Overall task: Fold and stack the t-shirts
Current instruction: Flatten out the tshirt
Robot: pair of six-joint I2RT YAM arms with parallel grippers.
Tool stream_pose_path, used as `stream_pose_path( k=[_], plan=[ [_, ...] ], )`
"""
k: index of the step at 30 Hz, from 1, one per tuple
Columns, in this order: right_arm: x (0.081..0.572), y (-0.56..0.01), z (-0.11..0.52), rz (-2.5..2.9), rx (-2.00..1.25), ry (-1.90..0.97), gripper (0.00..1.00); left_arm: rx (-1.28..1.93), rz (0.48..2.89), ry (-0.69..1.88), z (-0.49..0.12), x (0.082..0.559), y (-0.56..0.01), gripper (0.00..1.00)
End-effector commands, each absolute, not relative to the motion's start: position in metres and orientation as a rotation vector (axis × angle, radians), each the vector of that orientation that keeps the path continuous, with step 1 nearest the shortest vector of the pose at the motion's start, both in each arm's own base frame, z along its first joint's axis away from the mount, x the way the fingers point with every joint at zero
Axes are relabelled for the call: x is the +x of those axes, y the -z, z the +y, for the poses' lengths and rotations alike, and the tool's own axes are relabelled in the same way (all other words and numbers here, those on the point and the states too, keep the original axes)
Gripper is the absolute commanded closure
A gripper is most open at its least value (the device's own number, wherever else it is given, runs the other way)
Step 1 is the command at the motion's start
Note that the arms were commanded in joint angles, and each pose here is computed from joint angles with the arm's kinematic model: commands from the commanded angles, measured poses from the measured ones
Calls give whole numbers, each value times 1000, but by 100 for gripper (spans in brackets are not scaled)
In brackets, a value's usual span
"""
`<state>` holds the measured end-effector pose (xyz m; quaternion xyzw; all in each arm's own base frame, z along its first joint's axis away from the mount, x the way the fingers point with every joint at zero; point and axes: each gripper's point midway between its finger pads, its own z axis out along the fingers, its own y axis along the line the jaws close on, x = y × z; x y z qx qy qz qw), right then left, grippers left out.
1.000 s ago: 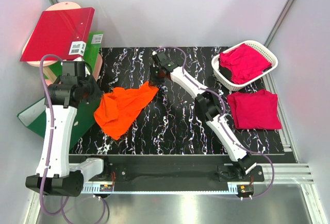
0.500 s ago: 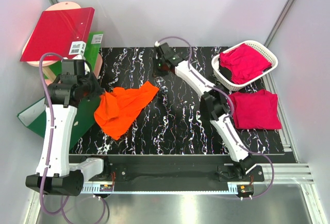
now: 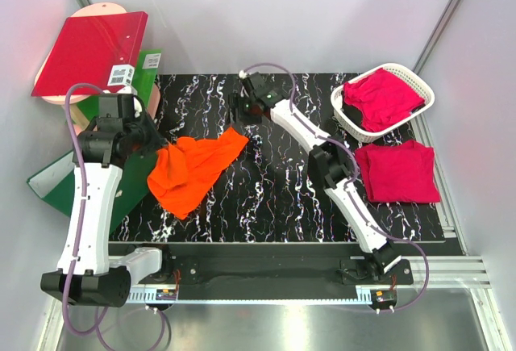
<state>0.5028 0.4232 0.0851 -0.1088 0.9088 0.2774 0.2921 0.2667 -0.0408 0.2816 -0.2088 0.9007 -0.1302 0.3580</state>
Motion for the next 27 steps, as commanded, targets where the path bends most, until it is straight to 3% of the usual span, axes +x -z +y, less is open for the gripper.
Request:
stream_pose_path(
  k=[1, 21, 24, 25, 27],
  plan=[
    [500, -82, 435, 2431, -285, -826, 24, -521, 2280, 377, -45, 271, -289, 100],
    [458, -23, 465, 2581, -310, -939, 21, -551, 2297, 399, -48, 276, -285, 100],
    [452, -14, 472, 2596, -297, -932, 32, -547, 2295, 407, -49, 276, -285, 100],
    [451, -11, 474, 2602, -296, -935, 55, -542, 2297, 410, -50, 276, -286, 100],
    [443, -3, 478, 2623, -303, -944, 89, -538, 2293, 411, -50, 277, -287, 100]
  ],
)
